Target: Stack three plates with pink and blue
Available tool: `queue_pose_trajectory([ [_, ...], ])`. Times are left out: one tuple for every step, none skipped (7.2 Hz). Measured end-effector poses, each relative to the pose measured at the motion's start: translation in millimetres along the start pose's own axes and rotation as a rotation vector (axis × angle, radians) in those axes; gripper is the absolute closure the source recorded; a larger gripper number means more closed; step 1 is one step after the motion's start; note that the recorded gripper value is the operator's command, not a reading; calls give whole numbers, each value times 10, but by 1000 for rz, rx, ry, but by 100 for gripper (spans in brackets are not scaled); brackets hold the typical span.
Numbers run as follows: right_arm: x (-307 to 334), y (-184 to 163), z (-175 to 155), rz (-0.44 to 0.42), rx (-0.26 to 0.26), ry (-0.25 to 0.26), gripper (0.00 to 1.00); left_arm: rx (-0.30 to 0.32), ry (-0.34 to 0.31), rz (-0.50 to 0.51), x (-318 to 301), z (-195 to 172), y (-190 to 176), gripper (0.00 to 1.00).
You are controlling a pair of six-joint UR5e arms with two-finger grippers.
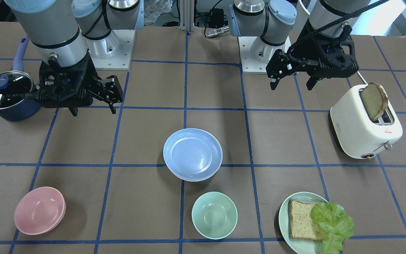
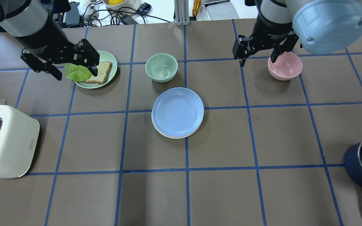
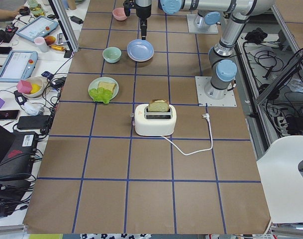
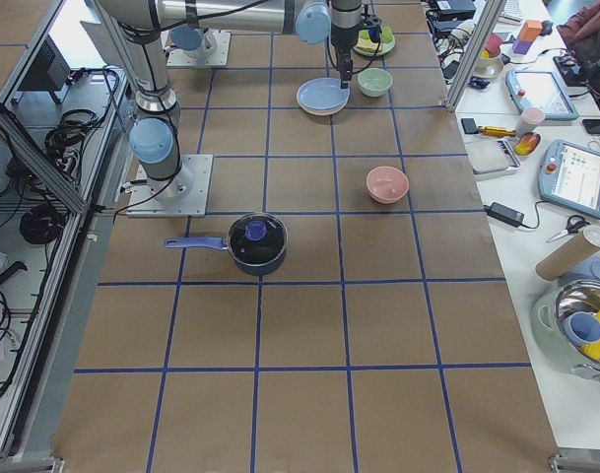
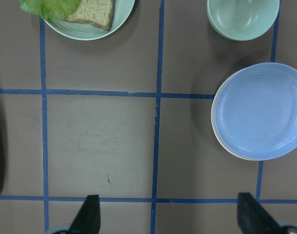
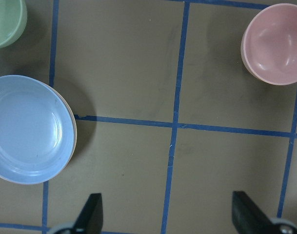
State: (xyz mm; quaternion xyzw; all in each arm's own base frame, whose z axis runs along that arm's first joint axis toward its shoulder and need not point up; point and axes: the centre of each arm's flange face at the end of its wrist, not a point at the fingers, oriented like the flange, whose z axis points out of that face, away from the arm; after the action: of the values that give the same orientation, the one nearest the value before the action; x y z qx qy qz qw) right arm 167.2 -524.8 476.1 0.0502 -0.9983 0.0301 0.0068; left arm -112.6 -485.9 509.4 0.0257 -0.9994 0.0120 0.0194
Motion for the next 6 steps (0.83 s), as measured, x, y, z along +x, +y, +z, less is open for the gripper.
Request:
queue_pose_trajectory([
  [14,80,-102,-1,0,-1,0,-1,0,0,1,5,1,0],
  [16,155,-189,-3,-1,-2,0,-2,1,0,3,9,2,0],
  [15,230,-262,-8,-5,-4,0,-2,1,0,3,10,3,0],
  [9,308,-329,-13,-11,-9,0,-2,1,0,3,12,3,0],
  [-6,371,-378,-16,-17,-23,0,-2,2,0,3,11,3,0],
  [-20,407,-389,-17,-26,-35,1,-2,2,0,3,8,2,0],
])
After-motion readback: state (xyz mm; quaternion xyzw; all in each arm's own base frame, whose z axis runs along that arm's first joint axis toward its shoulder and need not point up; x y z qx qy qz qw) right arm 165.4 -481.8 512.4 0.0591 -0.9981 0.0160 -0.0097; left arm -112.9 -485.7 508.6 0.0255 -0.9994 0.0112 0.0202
